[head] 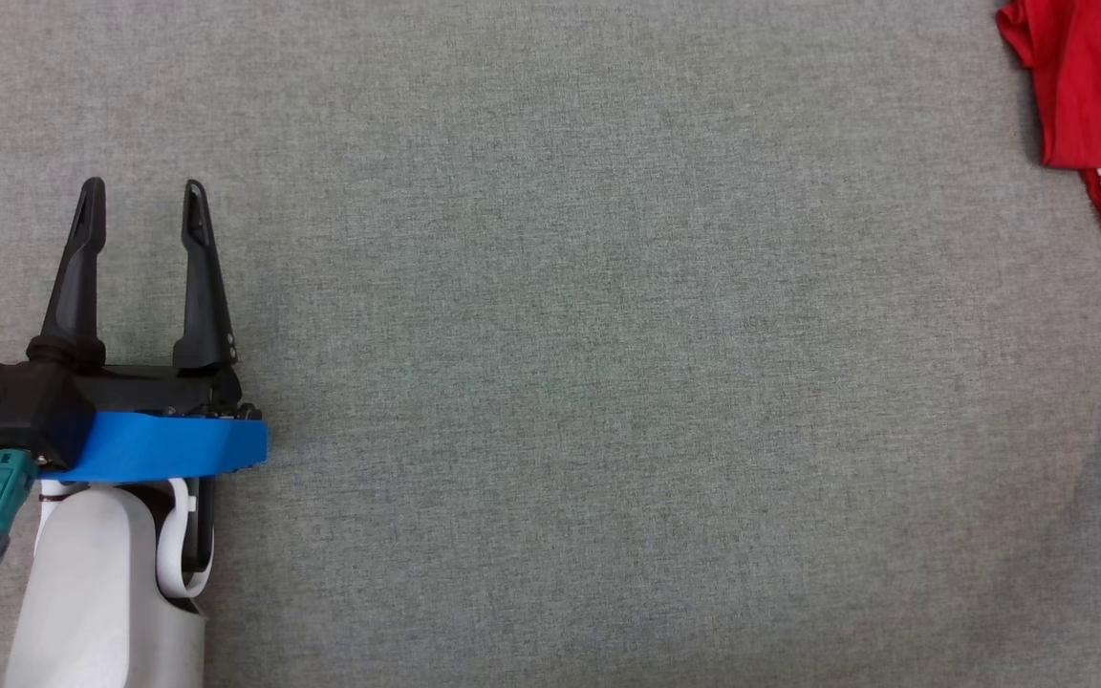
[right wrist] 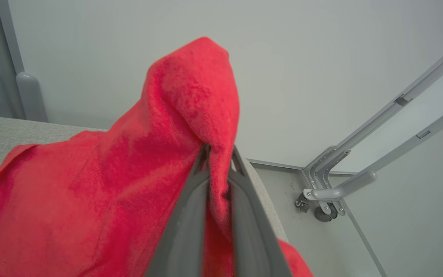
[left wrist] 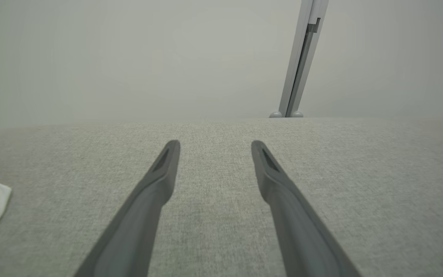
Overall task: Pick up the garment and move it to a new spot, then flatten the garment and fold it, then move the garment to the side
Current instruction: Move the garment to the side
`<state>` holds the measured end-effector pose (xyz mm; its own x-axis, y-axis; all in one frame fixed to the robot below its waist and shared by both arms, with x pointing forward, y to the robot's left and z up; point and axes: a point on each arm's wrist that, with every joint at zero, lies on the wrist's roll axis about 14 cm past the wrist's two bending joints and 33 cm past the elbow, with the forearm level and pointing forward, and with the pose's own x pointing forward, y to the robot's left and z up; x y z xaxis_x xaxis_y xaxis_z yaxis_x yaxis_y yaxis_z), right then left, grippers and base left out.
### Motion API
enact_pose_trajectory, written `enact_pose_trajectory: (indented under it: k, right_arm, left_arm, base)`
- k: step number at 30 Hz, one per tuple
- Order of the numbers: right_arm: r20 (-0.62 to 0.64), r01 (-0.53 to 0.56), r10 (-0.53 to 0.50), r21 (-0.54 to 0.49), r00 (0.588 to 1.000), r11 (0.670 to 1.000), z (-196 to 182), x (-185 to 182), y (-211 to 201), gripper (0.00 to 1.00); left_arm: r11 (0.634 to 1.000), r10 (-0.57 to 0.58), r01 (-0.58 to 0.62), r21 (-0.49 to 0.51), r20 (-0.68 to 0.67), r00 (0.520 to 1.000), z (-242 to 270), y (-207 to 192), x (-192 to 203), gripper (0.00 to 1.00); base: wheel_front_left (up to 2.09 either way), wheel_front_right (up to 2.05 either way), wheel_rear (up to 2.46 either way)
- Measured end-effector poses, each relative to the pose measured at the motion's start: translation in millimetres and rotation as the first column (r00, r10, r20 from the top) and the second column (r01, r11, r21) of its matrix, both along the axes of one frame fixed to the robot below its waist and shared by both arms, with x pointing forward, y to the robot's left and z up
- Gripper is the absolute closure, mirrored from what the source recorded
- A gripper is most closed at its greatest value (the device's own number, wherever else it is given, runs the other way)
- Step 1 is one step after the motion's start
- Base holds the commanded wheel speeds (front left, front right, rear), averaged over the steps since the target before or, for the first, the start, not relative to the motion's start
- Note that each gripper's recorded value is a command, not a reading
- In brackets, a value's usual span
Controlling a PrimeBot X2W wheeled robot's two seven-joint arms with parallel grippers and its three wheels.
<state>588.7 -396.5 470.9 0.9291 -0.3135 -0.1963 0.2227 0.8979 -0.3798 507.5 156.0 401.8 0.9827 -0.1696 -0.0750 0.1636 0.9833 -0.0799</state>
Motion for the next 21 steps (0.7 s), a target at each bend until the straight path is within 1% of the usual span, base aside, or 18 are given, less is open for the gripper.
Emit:
enact_pose_trajectory:
  k: [1, 2, 3, 4, 5, 9, 14, 21]
  right_arm:
    - [-0.002, 0.004, -0.004, -0.004, 1.0, 1.0, 0.1, 0.9, -1.1, 0.98]
    - [-0.002, 0.007, -0.007, -0.003, 1.0, 1.0, -0.3, 1.3, -1.7, 0.87]
    - [-0.003, 0.012, -0.012, -0.003, 1.0, 1.0, -0.7, 1.4, -3.1, 0.7]
    - [-0.01, 0.019, -0.019, -0.005, 1.0, 1.0, -2.4, 0.5, -5.0, 0.45]
    - [-0.026, 0.028, -0.028, -0.005, 0.999, 1.0, -5.9, -1.1, -6.6, 0.0]
    - [-0.02, 0.023, -0.023, -0.003, 1.0, 1.0, -6.6, -1.1, -1.1, 0.0]
    - [0.057, -0.008, 0.008, 0.007, 0.998, 1.0, 11.7, -4.7, 12.3, 0.0]
    - [0.178, -0.111, 0.1, 0.052, 0.979, 0.992, 39.8, -14.4, 57.6, 0.0]
  left_arm:
    - [1.0, 0.001, -0.001, 0.0, -0.001, 1.0, -0.8, 0.3, 0.1, 0.0]
    - [1.0, 0.001, -0.001, -0.001, -0.003, 1.0, -1.5, 0.3, 0.2, 0.0]
    - [1.0, 0.0, 0.0, -0.002, -0.003, 1.0, -2.0, 0.2, 0.5, 0.0]
    - [1.0, 0.0, 0.0, -0.002, -0.004, 1.0, -2.7, 0.1, 0.8, 0.0]
    - [1.0, 0.001, -0.001, -0.003, -0.004, 1.0, -3.0, -0.1, 1.2, 0.0]
    - [1.0, 0.004, -0.004, -0.008, 0.005, 1.0, 1.1, -0.6, 2.8, 0.0]
    - [1.0, 0.025, -0.024, -0.009, 0.027, 0.999, 17.2, 5.2, -3.5, 0.0]
    - [0.997, 0.073, -0.073, -0.004, 0.042, 0.996, 38.7, 21.2, -30.1, 0.0]
  base:
    - [0.0, 0.0, 0.0]
    - [0.0, 0.0, 0.0]
    - [0.0, 0.0, 0.0]
    - [0.0, 0.0, 0.0]
    - [0.0, 0.0, 0.0]
    - [0.0, 0.0, 0.0]
    - [0.0, 0.0, 0.0]
    - [0.0, 0.0, 0.0]
